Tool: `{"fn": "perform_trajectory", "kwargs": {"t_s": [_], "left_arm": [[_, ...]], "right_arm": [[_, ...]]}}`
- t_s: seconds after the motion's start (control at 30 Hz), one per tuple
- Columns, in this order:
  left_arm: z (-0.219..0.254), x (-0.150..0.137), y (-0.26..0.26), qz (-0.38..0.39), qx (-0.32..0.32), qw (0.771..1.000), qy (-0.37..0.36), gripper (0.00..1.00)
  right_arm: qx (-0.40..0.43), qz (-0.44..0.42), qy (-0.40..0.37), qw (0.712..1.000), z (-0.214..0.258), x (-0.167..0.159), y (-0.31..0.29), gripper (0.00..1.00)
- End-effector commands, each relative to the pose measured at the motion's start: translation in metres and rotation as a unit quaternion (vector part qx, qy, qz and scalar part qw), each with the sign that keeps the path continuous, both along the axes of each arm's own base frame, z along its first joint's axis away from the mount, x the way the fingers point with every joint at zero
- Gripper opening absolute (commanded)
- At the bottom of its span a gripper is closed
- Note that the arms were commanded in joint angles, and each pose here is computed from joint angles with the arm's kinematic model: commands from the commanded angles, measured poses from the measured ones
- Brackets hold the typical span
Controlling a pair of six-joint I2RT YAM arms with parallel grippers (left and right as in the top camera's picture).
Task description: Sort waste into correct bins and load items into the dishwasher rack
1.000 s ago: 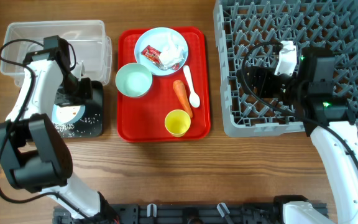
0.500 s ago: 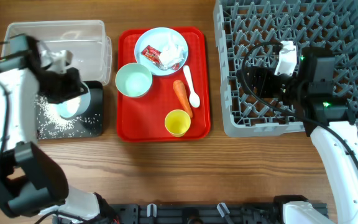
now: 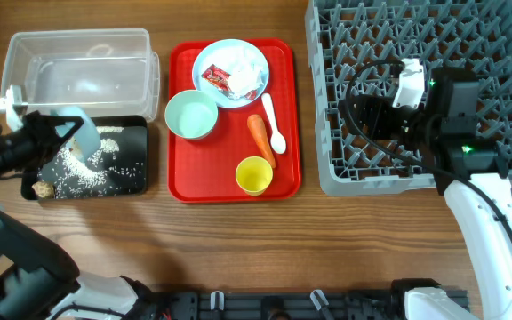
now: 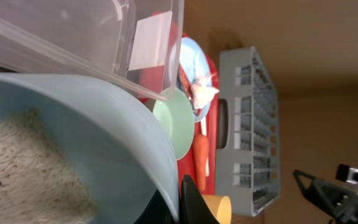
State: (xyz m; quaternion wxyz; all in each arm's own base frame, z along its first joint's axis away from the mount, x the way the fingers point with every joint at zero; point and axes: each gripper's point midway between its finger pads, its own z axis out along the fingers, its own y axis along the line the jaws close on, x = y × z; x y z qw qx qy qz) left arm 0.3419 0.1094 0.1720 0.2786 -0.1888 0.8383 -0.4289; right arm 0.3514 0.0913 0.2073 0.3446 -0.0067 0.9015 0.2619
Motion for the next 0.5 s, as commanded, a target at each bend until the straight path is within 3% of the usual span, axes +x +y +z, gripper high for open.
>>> {"fn": "perform_trajectory", "kwargs": {"t_s": [0.0,0.23,0.47], "left_arm": [[0.0,0.003,-0.005,-0.009,-0.072,0.995,-0.061,0.04],[0.004,0.01,-0.006,-0.003,-0.168,0.981,-0.096,0.04],[0.012,0.009,-0.008,0.008,-0.22,0.971,-0.094,0.04]], "right_arm": [[0.005,-0.003,0.006,1.0,-0.001,0.002,0.002,0.89],[0.005,-0.003,0.012,1.0,-0.003,0.0,0.001,0.9],[0.004,-0.003,0.026,1.0,-0.007,-0.005,0.001,0.9]]}}
